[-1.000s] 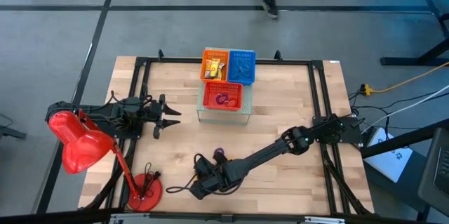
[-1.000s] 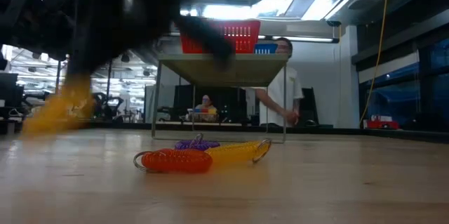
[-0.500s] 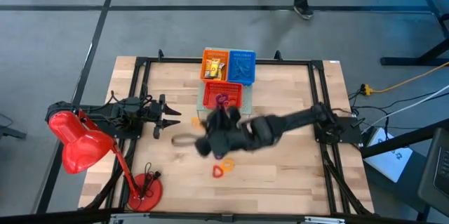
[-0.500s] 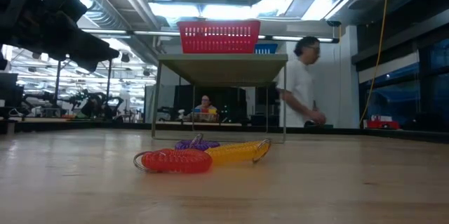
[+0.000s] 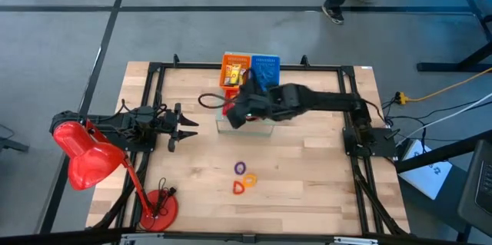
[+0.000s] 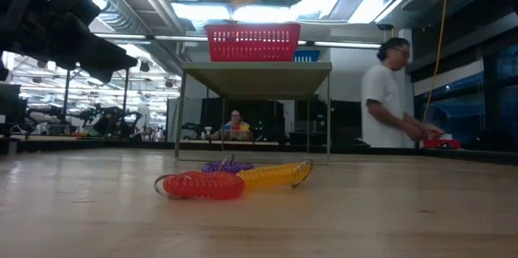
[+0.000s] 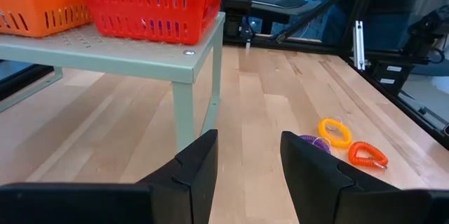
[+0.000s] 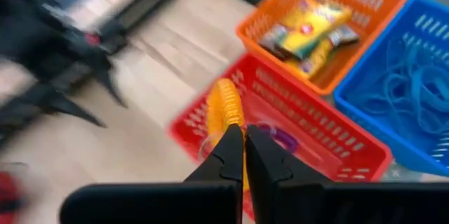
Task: Pick & Place Office Desk Supplies
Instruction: Put the yellow spring keychain into the red bin
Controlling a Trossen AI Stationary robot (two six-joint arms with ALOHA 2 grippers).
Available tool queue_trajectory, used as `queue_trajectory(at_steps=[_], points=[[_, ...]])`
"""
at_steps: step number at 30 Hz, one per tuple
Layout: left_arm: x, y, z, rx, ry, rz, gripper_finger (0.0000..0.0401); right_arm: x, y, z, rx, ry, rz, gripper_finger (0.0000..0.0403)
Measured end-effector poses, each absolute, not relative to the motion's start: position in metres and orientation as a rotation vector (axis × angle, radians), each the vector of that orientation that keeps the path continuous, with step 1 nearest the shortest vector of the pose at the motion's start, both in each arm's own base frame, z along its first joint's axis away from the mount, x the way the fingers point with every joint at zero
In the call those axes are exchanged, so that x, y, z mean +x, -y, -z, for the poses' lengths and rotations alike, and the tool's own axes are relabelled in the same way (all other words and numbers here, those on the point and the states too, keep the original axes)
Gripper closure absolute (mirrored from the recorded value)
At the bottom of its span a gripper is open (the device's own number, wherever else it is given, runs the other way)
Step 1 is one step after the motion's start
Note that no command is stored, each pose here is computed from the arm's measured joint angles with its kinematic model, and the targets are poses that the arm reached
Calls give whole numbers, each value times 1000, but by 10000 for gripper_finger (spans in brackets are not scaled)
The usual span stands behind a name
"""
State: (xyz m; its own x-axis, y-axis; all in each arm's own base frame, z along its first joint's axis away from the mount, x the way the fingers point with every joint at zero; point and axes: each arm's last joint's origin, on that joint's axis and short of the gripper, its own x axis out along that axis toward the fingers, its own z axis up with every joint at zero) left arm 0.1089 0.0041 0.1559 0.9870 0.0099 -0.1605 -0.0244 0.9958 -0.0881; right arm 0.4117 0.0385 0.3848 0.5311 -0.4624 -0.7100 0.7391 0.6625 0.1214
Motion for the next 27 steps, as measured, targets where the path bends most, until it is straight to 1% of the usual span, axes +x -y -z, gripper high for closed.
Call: queue_trajectory(at_steps=[3,6,10,20,23,27], points=[[109,-4,-156,-90,-161,-17,251,418,-42,-369,400,-745,778,403],[109,-4,-156,-90,-161,-17,251,415,-43,-368,406,-759,806,403],[109,-4,-156,-90,-160,-17,251,418,-39,-357,382,-773,884,403],[109,-4,-156,-90,-160,-17,251,424,-33,-341,361,-818,935,401],[109,-4,-156,-90,-160,-17,251,424,-33,-340,357,-805,953,388],[109,-4,-156,-90,-161,-17,251,424,-31,-340,333,-790,979,354]])
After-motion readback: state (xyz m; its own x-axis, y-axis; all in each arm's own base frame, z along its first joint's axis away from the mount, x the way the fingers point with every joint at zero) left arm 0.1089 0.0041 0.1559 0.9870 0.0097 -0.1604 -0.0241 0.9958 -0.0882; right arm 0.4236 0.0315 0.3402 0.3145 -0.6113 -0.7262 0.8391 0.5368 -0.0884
